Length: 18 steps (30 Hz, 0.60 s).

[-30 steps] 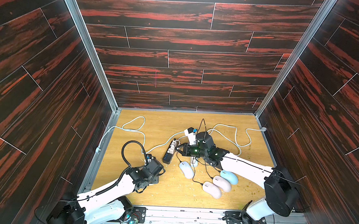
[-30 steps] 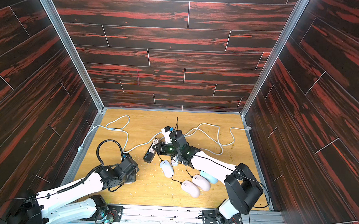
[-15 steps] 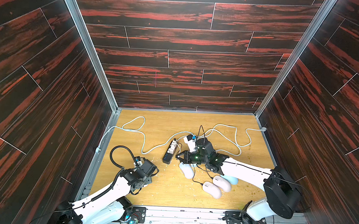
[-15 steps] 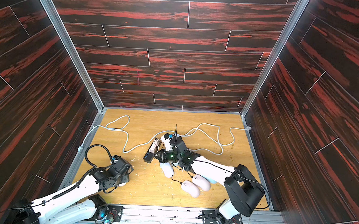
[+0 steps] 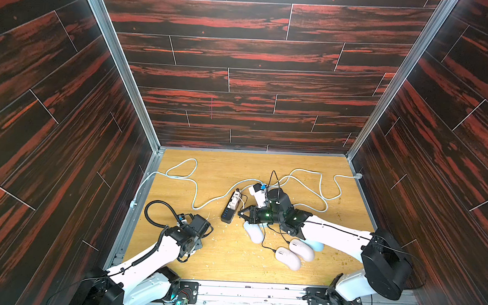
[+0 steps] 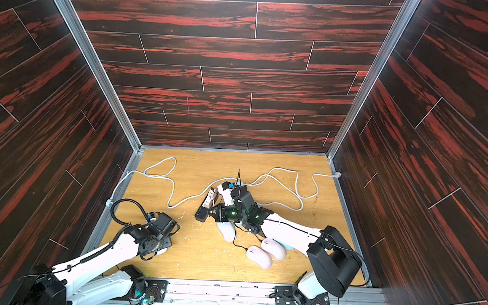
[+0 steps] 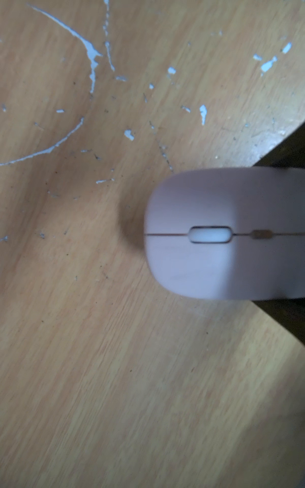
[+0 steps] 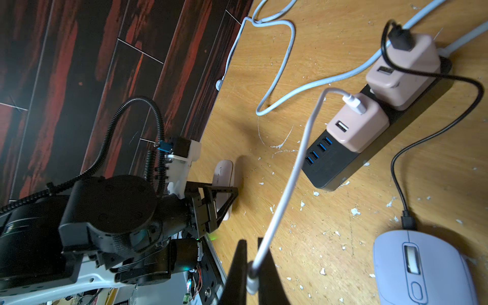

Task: Unplug the wireless mouse
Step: Place the mouse at the center of the board.

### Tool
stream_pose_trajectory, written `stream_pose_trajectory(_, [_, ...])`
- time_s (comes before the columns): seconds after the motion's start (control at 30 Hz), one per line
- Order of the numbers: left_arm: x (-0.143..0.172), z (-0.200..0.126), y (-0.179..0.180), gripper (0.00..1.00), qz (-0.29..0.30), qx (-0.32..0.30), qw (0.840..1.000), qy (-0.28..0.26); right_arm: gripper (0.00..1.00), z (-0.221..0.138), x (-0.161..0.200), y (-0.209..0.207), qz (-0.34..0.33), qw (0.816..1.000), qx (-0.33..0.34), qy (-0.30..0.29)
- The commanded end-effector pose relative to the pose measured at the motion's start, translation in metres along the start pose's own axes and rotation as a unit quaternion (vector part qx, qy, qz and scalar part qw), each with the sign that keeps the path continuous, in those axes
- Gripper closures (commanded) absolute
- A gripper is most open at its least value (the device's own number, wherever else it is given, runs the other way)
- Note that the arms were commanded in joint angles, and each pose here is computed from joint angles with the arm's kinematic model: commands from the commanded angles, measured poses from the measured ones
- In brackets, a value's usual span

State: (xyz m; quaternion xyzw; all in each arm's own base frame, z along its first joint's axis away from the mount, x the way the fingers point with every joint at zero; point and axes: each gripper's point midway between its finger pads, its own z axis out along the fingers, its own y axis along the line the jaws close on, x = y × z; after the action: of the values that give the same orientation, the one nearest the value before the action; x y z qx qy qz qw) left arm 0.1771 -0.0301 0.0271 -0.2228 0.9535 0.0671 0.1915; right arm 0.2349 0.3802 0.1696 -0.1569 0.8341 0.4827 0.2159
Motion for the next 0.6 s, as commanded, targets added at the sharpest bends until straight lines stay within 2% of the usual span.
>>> stream_pose_trajectory(0.0, [-0.003, -0.006, 0.005, 0.17, -0.013, -0.012, 1.0, -0.002, 1.0, -0.003, 0.001, 0.008, -0.014, 1.0, -0.011, -0.001])
stream_pose_trajectory(0.07, [-0.002, -0.005, 0.006, 0.1, -0.013, -0.013, 1.0, 0.001, 1.0, -0.003, 0.0, 0.008, -0.014, 1.0, -0.012, -0.003])
stream_pose_trajectory(0.23, [-0.004, -0.008, 0.007, 0.08, -0.014, -0.013, 1.0, -0.004, 1.0, -0.003, 0.001, 0.008, -0.014, 1.0, -0.011, -0.002])
stream_pose_trajectory(0.37, [-0.023, -0.026, 0.008, 0.01, -0.019, -0.009, 0.999, -0.039, 1.0, -0.004, 0.002, 0.003, -0.016, 1.0, 0.003, 0.0])
stream_pose_trajectory(0.57, [-0.048, -0.053, -0.028, 0.0, 0.01, 0.096, 0.992, -0.084, 0.93, -0.001, 0.017, -0.019, -0.024, 0.997, 0.07, 0.022])
